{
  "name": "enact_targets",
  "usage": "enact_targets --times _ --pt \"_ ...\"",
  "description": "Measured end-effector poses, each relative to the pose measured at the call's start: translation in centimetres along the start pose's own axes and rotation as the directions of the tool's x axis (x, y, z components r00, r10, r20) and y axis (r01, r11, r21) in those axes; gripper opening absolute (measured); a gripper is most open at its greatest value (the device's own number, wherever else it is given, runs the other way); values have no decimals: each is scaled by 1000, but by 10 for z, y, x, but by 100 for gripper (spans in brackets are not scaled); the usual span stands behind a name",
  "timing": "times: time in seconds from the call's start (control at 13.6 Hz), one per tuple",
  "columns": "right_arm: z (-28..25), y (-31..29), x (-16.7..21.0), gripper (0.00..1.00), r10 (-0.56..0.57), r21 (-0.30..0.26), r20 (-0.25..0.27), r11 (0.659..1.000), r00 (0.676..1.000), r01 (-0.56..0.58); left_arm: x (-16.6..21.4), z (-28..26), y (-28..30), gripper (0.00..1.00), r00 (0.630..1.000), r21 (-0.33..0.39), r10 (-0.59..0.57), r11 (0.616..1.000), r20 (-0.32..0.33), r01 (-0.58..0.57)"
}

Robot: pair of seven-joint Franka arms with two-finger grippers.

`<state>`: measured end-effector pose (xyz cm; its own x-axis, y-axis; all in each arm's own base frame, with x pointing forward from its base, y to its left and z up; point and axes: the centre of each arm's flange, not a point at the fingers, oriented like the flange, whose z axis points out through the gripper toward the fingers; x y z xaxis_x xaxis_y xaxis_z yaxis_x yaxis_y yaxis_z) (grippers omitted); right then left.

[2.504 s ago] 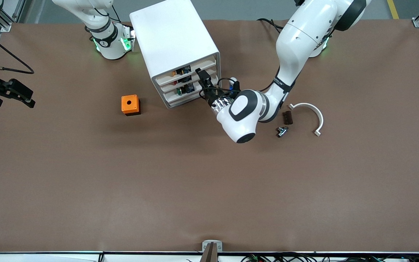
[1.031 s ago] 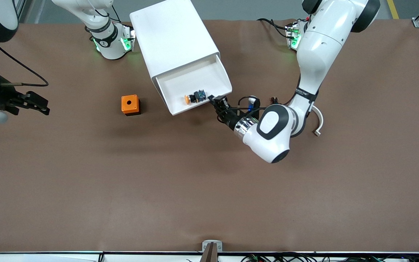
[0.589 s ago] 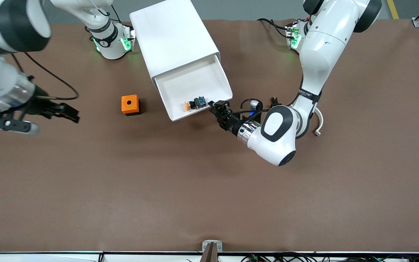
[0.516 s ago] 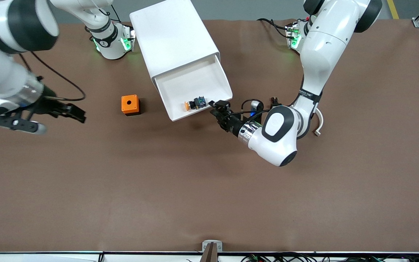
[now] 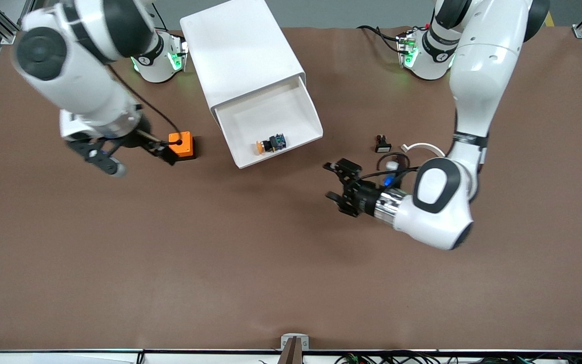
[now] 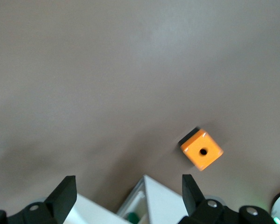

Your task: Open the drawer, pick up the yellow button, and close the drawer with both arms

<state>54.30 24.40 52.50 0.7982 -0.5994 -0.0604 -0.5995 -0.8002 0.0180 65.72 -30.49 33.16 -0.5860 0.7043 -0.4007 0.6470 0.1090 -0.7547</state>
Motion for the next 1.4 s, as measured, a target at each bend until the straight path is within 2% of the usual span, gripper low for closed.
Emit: enact_targets --times 0.15,0.22,0.29,0.44,0.59,0.81,0.96,1.03,1.1,1.25,1.33,1.4 --pt "15 -28 -34 100 100 5 4 995 995 -100 9 -39 2 100 994 -83 110 990 -14 -110" --pt "23 -41 -51 100 148 13 6 989 989 -148 15 -61 1 100 980 -128 193 972 -39 -196" --pt "32 -54 -68 100 192 22 8 981 981 -192 21 -86 -2 100 953 -173 292 938 -80 -302" --pt "49 -78 -102 100 267 38 12 963 964 -267 32 -136 -16 100 869 -235 469 837 -160 -495" --pt "66 -96 -130 100 319 52 18 946 948 -320 39 -169 -33 100 806 -260 542 764 -238 -591" --pt "92 -119 -160 100 416 78 34 905 909 -417 45 -181 -42 100 727 -231 574 702 -375 -674" --pt "111 -129 -178 100 431 75 38 898 902 -433 50 -187 -45 100 633 -173 612 640 -474 -748" --pt "118 -132 -184 100 428 68 36 900 903 -430 52 -190 -47 100 570 -130 635 601 -522 -789" --pt "123 -133 -189 100 425 62 35 902 904 -427 53 -194 -51 100 496 -78 656 558 -569 -826" --pt "131 -134 -193 98 423 58 34 904 905 -424 55 -198 -59 100 322 59 700 461 -638 -885" --pt "133 -134 -194 94 422 58 34 904 906 -424 55 -198 -64 100 243 124 722 414 -647 -902" --pt "133 -134 -193 94 422 57 34 904 906 -424 55 -199 -67 100 186 169 737 379 -650 -910"
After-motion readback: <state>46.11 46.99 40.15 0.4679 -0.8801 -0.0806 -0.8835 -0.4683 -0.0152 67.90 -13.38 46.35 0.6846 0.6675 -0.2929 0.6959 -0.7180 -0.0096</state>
